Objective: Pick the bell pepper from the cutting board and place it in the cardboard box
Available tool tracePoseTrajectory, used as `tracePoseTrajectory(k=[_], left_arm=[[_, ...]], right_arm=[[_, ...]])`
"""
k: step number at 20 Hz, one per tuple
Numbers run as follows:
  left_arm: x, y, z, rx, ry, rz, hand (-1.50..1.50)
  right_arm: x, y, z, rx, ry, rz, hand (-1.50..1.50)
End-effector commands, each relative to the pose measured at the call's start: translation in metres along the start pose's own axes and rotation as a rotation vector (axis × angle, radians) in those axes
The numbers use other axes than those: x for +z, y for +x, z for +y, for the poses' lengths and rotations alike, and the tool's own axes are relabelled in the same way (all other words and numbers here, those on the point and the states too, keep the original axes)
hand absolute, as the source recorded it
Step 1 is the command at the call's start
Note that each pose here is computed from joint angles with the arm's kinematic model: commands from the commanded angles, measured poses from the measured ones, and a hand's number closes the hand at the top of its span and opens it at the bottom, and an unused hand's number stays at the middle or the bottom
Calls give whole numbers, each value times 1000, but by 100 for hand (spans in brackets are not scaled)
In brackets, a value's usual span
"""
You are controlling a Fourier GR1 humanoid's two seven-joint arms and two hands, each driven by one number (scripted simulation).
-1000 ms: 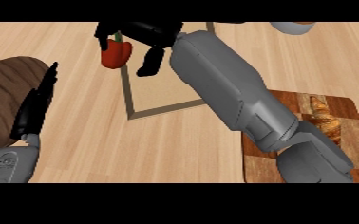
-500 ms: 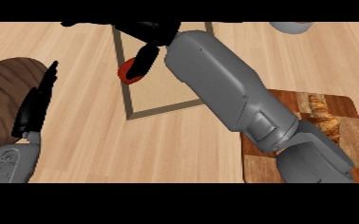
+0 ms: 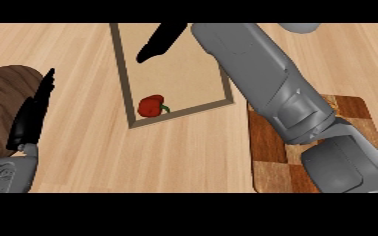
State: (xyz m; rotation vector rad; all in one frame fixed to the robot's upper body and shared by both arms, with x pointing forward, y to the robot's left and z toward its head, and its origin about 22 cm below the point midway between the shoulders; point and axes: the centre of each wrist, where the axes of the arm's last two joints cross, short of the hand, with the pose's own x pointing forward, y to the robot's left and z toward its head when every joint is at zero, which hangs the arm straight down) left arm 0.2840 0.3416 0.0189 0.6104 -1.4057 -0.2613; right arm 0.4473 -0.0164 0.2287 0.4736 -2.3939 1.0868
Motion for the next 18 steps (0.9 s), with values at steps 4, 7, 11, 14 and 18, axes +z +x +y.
tracePoseTrajectory(k=[4, 7, 11, 14, 18], left_arm=[[3, 9, -10, 17, -19, -22, 0], [2, 14, -16, 9, -6, -27, 0], [-8, 20, 0, 10, -5, -41, 0], [-1, 10, -11, 7, -11, -49, 0], [-7, 27, -14, 11, -35, -61, 0]], right_arm=[[35, 6, -92, -24, -122, 26, -150], [57, 9, -122, -6, -132, 63, -150], [81, 21, -160, 39, -150, 60, -150], [96, 29, -178, 45, -124, 64, -150], [108, 32, -188, 123, -57, 103, -150]])
